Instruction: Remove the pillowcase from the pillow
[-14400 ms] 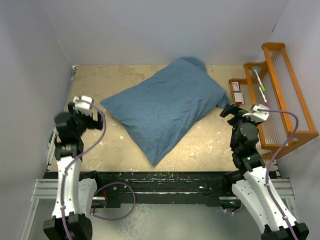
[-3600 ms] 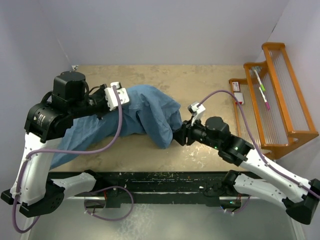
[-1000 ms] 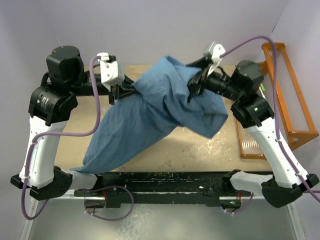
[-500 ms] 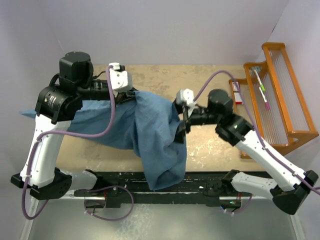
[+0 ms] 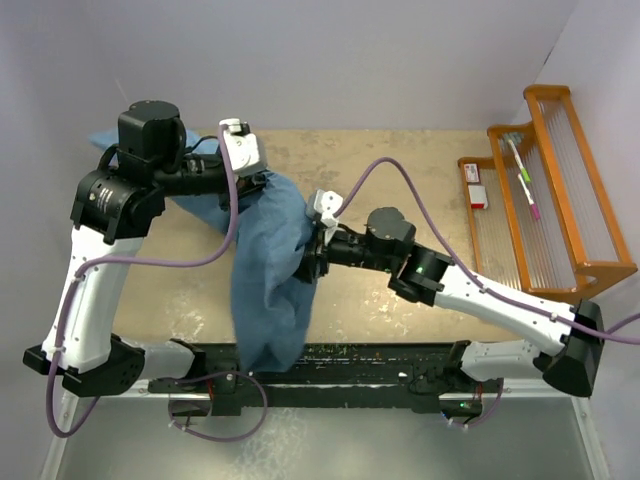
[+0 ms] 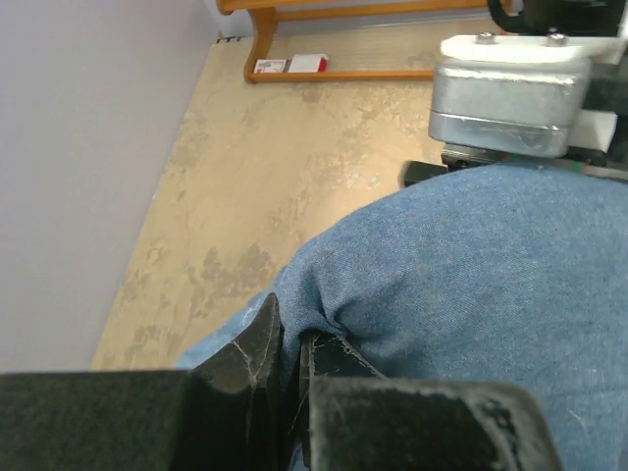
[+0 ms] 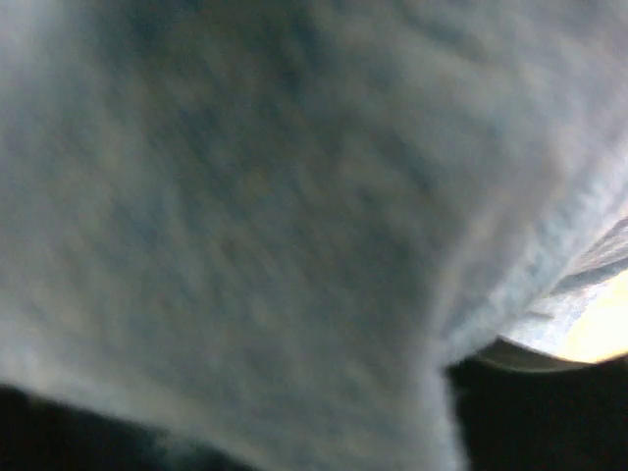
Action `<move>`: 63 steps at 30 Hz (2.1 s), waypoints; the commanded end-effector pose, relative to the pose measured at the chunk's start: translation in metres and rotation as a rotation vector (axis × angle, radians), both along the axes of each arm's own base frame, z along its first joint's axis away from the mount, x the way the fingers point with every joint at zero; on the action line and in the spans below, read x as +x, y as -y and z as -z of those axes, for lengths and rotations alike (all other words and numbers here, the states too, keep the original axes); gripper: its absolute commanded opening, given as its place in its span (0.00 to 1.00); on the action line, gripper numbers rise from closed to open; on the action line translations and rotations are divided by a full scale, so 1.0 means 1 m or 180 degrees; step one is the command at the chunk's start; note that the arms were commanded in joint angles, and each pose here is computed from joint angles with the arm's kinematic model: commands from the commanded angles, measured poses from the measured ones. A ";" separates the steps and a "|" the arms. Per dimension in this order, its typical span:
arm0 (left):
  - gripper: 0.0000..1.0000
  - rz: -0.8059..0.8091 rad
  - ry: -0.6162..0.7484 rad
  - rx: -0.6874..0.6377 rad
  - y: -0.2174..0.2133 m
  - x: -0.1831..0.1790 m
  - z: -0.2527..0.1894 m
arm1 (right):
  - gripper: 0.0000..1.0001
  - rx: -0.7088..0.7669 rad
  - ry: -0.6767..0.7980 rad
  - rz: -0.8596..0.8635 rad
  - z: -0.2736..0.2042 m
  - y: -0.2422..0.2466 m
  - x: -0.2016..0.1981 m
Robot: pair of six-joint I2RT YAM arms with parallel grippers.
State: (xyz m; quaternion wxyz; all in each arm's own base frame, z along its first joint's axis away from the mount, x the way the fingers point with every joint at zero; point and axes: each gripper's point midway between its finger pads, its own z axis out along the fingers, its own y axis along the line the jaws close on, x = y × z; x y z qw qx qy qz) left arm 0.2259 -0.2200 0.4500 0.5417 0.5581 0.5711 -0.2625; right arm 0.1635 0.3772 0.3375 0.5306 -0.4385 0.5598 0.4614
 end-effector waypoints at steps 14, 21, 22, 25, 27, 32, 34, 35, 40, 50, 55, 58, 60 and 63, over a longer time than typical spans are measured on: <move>0.82 0.0028 0.1903 0.0469 -0.057 -0.059 -0.087 | 0.00 -0.0862 -0.0369 0.1731 -0.097 0.063 0.093; 0.86 0.0115 0.1738 0.0566 -0.064 -0.076 -0.064 | 0.00 -0.1091 -0.0345 0.1259 -0.102 0.044 0.081; 0.86 0.0155 0.1749 0.0577 -0.062 -0.076 -0.063 | 0.00 -0.1110 -0.0374 0.1009 -0.101 0.038 0.069; 0.86 0.0247 0.1729 0.0714 -0.060 -0.070 -0.051 | 0.00 -0.1185 -0.0480 0.0666 -0.091 0.026 0.051; 0.93 0.0254 0.1747 0.0954 -0.062 -0.057 -0.033 | 0.00 -0.1238 -0.0585 0.0404 -0.083 0.016 0.036; 0.94 0.0253 0.1927 0.1175 -0.065 -0.044 -0.012 | 0.00 -0.1403 -0.0730 0.0012 -0.063 0.002 0.005; 0.94 0.0234 0.1963 0.1181 -0.065 -0.041 -0.013 | 0.00 -0.1348 -0.0769 -0.0139 -0.066 0.001 -0.005; 0.94 0.0232 0.2020 0.1168 -0.065 -0.041 -0.016 | 0.00 -0.1298 -0.0787 -0.0238 -0.068 -0.001 -0.011; 0.94 0.0208 0.2422 0.1019 -0.061 -0.043 -0.032 | 0.00 -0.1129 -0.0820 -0.0635 -0.082 -0.010 -0.031; 0.95 0.0272 0.2607 0.1184 -0.070 -0.055 -0.025 | 0.00 -0.1000 -0.0732 -0.1159 -0.098 -0.027 -0.067; 0.96 0.0414 0.2584 0.1288 -0.068 -0.054 -0.015 | 0.00 -0.1217 -0.0740 -0.1337 -0.081 -0.051 -0.094; 0.96 0.0499 0.2456 0.1285 -0.066 -0.057 -0.005 | 0.00 -0.1286 -0.0768 -0.1333 -0.075 -0.055 -0.098; 0.94 0.0580 0.2226 0.1272 -0.065 -0.063 0.010 | 0.00 -0.1254 -0.0747 -0.1328 -0.078 -0.054 -0.098; 0.74 0.0711 0.1773 0.1320 -0.066 -0.072 0.041 | 0.00 -0.1115 -0.0702 -0.1420 -0.091 -0.052 -0.104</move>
